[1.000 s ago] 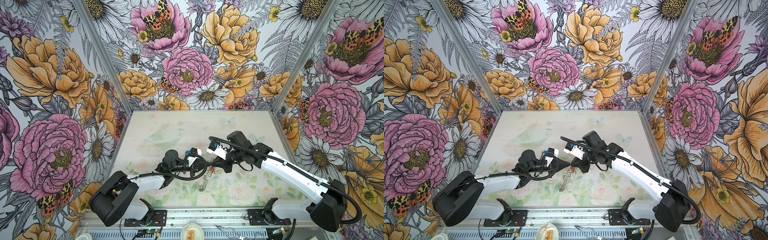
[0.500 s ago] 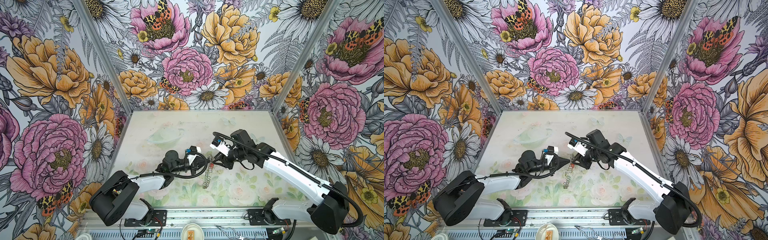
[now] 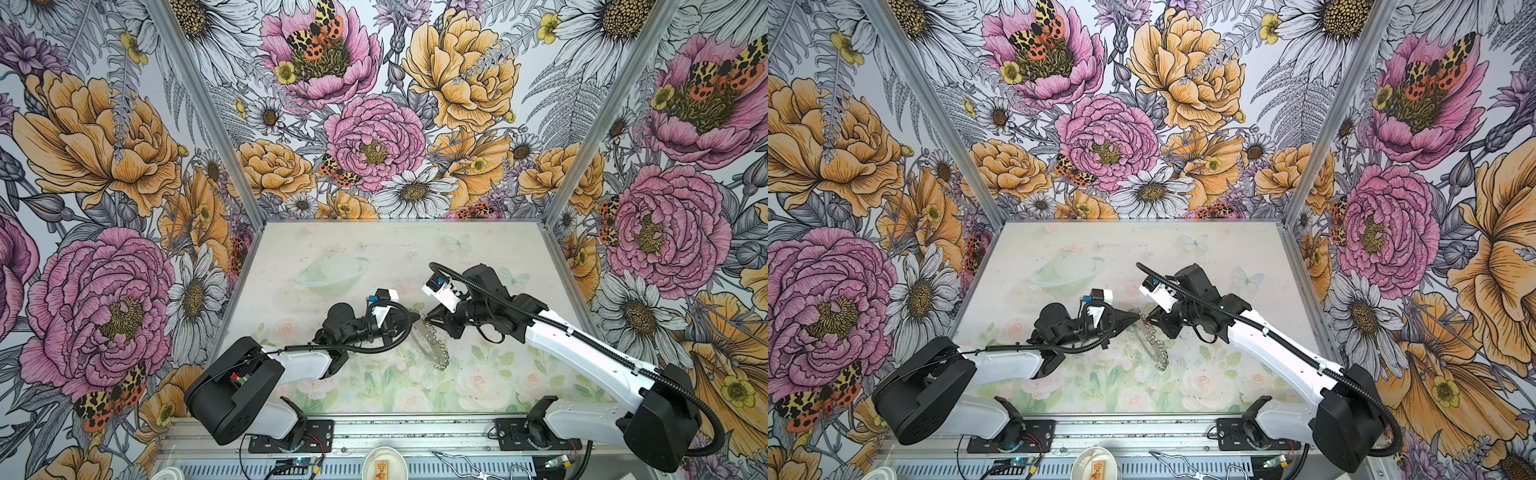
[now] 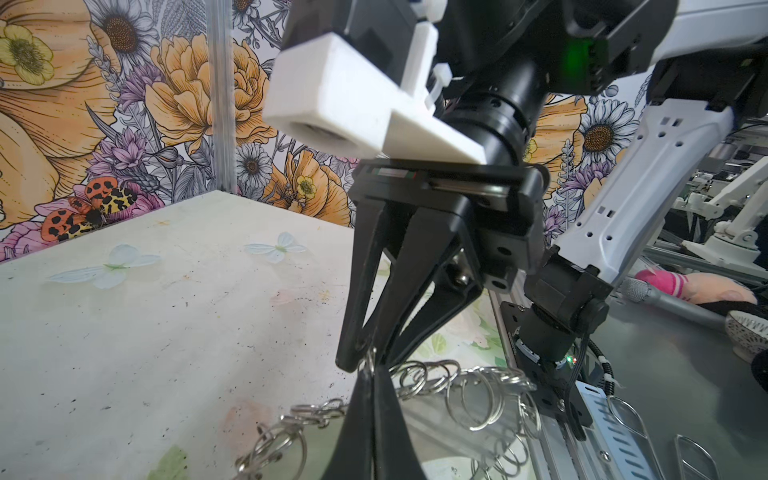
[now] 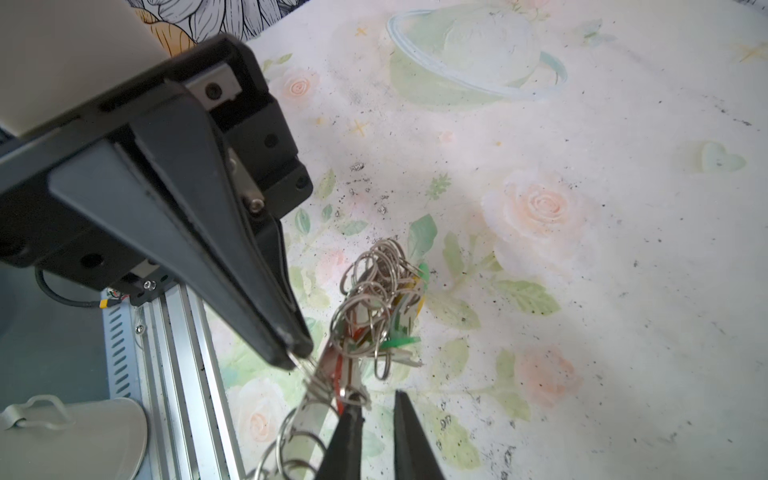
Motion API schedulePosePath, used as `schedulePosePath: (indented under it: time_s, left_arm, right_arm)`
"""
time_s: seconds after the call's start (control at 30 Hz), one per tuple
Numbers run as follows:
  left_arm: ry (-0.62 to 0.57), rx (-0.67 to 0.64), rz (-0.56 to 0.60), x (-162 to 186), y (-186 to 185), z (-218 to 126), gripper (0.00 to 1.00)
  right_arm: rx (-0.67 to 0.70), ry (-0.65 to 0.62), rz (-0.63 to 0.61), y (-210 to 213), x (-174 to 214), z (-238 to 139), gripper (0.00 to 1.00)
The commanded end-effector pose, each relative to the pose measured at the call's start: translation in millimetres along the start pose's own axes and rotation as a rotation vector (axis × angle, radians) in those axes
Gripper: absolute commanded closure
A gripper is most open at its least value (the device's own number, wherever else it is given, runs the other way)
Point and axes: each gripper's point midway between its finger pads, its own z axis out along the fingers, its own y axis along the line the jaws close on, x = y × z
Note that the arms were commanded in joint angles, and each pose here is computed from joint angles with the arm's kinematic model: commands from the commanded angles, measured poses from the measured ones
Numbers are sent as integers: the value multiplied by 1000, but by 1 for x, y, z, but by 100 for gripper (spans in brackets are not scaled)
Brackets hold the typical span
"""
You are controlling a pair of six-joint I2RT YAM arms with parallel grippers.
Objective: Put the keys on the keyring
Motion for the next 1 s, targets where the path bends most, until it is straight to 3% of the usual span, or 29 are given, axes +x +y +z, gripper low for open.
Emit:
schedulePosePath:
  time_s: [0.0,0.33,0.67,0.97]
  left_arm:
    - [-67,13,31,-15,-5,-1,100]
    - [-106,22,25,-20,-6,1,100]
    - [-105,13,33,-19,-5,0,100]
    - [-129,127,20,-24,-21,1,100]
  right_arm:
    - [-26,-79,-2,6,-16,-4,82]
    - [-57,-52,-13,14,-6,9,86]
    - [98,-165,-51,-8,-20,-33,88]
    - [-83,-231,-174,30,-30,-46,89]
